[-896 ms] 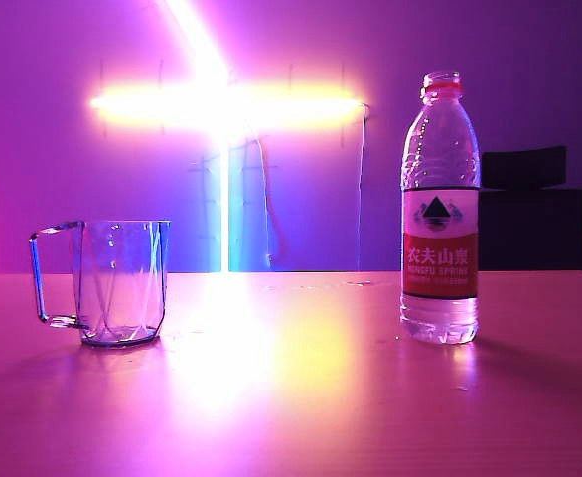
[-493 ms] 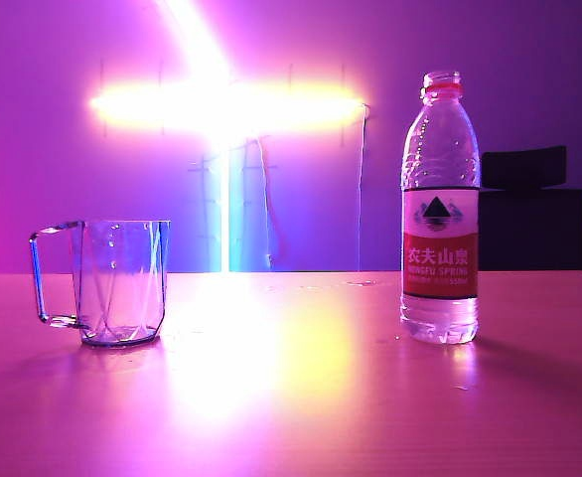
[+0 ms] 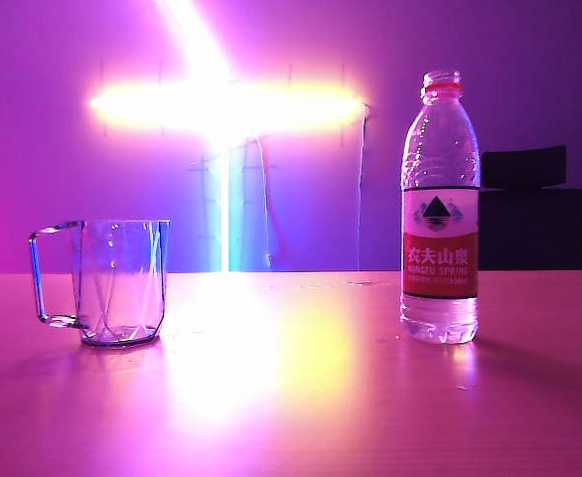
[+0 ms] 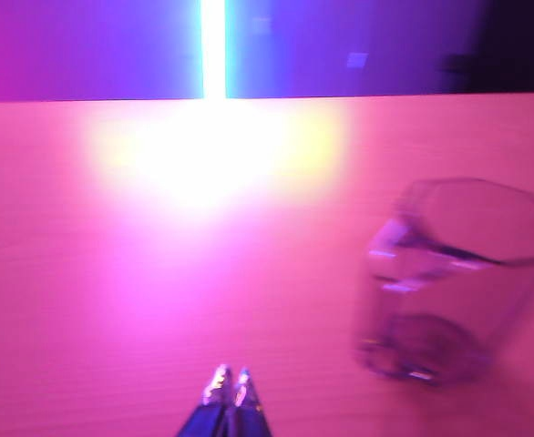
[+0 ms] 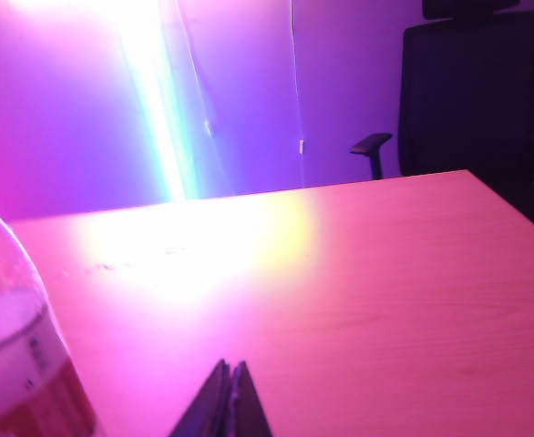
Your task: Pick up the mineral water bottle on the table and pour water into the mug until it's half full.
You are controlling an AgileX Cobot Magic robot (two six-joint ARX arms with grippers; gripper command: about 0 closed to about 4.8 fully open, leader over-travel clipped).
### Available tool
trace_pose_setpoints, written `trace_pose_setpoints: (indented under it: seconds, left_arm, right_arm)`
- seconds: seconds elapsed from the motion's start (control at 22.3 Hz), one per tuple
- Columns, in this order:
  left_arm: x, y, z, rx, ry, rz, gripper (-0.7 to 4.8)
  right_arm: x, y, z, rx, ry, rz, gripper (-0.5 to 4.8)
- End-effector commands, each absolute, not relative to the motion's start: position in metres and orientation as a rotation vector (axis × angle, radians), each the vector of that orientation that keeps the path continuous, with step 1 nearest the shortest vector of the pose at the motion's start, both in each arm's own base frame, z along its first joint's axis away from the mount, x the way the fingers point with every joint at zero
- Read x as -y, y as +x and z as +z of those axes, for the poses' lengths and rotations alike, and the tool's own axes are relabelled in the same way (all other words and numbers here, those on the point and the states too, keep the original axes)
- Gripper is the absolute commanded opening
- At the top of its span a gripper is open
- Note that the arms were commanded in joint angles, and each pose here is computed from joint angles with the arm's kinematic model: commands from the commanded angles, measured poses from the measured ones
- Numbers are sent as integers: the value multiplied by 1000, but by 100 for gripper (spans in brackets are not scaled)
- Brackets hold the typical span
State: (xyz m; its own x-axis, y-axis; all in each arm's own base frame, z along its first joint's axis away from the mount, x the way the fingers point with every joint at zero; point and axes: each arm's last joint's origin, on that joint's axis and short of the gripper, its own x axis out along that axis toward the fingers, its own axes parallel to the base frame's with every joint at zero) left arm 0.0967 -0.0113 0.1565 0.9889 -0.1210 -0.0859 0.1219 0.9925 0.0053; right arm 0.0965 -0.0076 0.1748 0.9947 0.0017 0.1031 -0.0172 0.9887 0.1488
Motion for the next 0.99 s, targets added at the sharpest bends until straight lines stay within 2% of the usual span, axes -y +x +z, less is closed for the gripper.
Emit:
trace_pose_setpoints:
  seconds: [0.04, 0.18, 0.27, 0.4, 0.49, 0.58, 0.63, 0.67, 0.81, 0.99]
  left_arm:
    - [30, 94, 156, -104, 20, -309, -2]
    - [48, 89, 153, -145, 40, -491, -2]
    - [55, 87, 151, -171, 53, -572, -2]
    - [62, 83, 148, -200, 69, -643, -2]
    - [65, 82, 147, -205, 75, -675, -2]
    - [67, 80, 148, -202, 77, -700, -2]
    - [67, 80, 148, -202, 77, -700, -2]
    - [67, 80, 148, -201, 76, -700, -2]
    - [67, 80, 148, -201, 76, -700, -2]
    - [67, 80, 148, -202, 76, -700, -2]
  right_arm:
    - [6, 96, 181, 171, 261, 81, 0]
    - [3, 94, 187, 181, 257, 163, 6]
    - [2, 92, 194, 190, 252, 194, 30]
    - [2, 89, 207, 199, 246, 214, 82]
    - [1, 89, 217, 198, 241, 219, 148]
    - [0, 96, 224, 141, 226, 277, 344]
    - [0, 100, 223, 108, 212, 309, 426]
    - [-2, 107, 219, 52, 196, 366, 479]
    - [-17, 131, 205, -78, 156, 503, 479]
    - [-43, 155, 192, -97, 56, 540, 479]
